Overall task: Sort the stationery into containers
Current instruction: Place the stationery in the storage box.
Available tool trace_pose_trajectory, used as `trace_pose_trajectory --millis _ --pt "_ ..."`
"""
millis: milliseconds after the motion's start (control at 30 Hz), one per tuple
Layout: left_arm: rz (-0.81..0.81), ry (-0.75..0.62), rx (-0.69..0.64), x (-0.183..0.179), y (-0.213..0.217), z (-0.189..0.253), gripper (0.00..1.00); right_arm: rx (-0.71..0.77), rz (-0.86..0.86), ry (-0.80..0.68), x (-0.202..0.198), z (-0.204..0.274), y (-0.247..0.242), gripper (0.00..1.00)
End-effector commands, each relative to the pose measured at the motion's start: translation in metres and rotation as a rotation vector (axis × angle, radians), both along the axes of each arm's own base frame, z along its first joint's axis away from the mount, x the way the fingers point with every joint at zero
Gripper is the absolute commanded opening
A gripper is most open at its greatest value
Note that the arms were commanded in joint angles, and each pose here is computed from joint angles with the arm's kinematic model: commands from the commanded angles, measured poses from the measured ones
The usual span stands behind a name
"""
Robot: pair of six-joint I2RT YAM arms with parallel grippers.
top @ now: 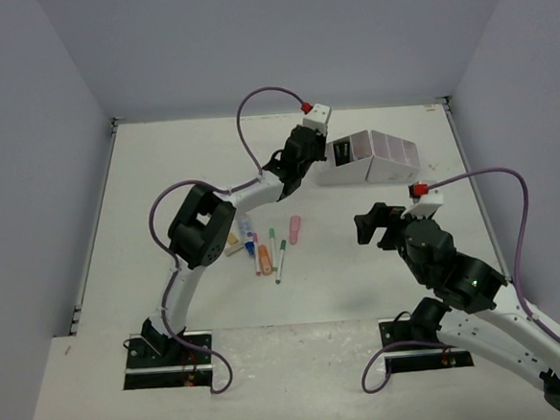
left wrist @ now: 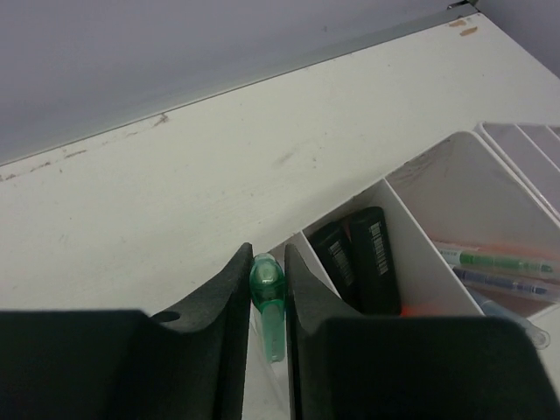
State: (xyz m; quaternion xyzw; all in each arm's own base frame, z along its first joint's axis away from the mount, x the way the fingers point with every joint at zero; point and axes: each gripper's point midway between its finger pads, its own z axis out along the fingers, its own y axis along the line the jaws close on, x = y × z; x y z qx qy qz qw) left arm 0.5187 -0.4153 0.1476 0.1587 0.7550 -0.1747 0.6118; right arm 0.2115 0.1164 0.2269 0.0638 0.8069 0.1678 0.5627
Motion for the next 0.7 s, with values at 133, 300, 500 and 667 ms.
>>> trace_pose_trajectory --millis 133,300,500,667 --pt "-0.039 -0.057 -0.109 0.003 -0.01 0.033 0.47 -0.007 0.005 0.012 0.004 -0.004 0.007 0.99" --pt "0.006 -0.067 -0.153 -0.007 0.007 0.07 0.56 -0.025 0.042 0.039 0.008 -0.012 0.018 0.99" --pt "0.333 0.029 -0.217 -0.042 0.1 0.137 0.6 -0.034 0.15 0.154 0.021 -0.042 0.067 0.99" --pt "0.384 0.103 -0.197 -0.115 0.172 0.142 0.94 -0.059 0.16 0.316 0.052 -0.079 0.115 0.99"
